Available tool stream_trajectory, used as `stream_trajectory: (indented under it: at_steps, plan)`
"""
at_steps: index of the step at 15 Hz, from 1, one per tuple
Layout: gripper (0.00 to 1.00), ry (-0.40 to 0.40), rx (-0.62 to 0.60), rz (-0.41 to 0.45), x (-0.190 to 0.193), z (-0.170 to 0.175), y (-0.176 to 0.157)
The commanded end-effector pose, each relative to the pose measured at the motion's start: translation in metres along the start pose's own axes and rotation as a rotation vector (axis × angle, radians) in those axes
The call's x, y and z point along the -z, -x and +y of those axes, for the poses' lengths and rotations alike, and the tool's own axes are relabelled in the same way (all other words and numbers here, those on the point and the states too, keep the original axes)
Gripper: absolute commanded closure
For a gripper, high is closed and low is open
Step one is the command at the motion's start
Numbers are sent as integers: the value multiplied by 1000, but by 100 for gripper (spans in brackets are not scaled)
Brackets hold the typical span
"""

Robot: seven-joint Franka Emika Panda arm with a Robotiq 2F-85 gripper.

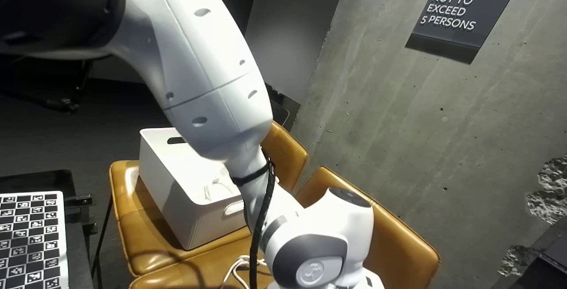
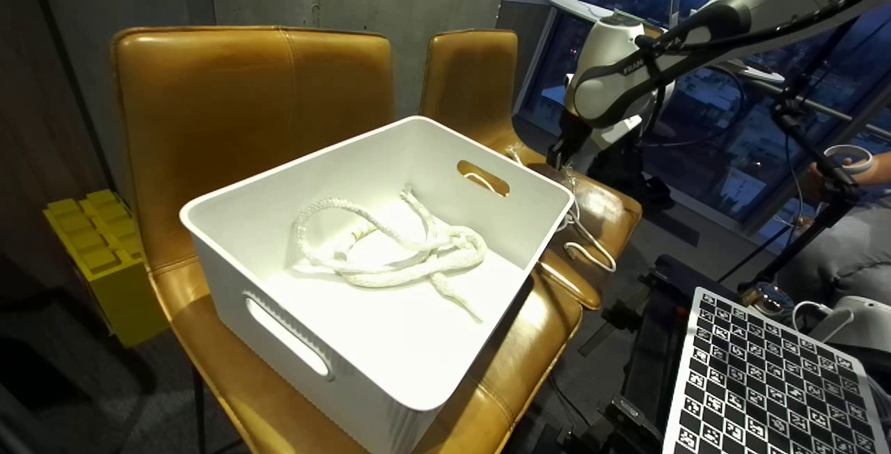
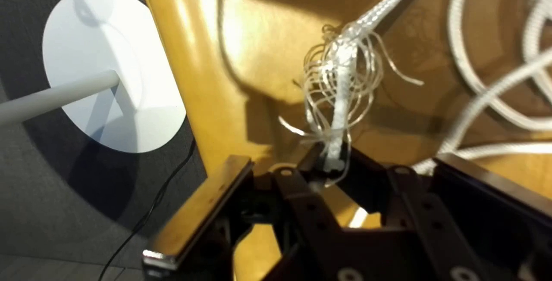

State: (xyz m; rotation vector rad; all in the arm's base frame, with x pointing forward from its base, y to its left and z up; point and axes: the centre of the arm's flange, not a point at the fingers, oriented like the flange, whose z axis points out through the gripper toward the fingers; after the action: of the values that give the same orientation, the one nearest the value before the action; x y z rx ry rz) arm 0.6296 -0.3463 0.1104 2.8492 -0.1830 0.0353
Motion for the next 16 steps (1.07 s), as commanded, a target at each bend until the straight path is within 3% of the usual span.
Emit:
stream_trajectory:
  at_steps: [1, 8, 16]
  plan:
    - [97, 0, 27, 41, 93, -25, -5]
    - [97, -15, 68, 192, 271, -61, -39]
    - [97, -31, 94, 320, 490, -98, -26]
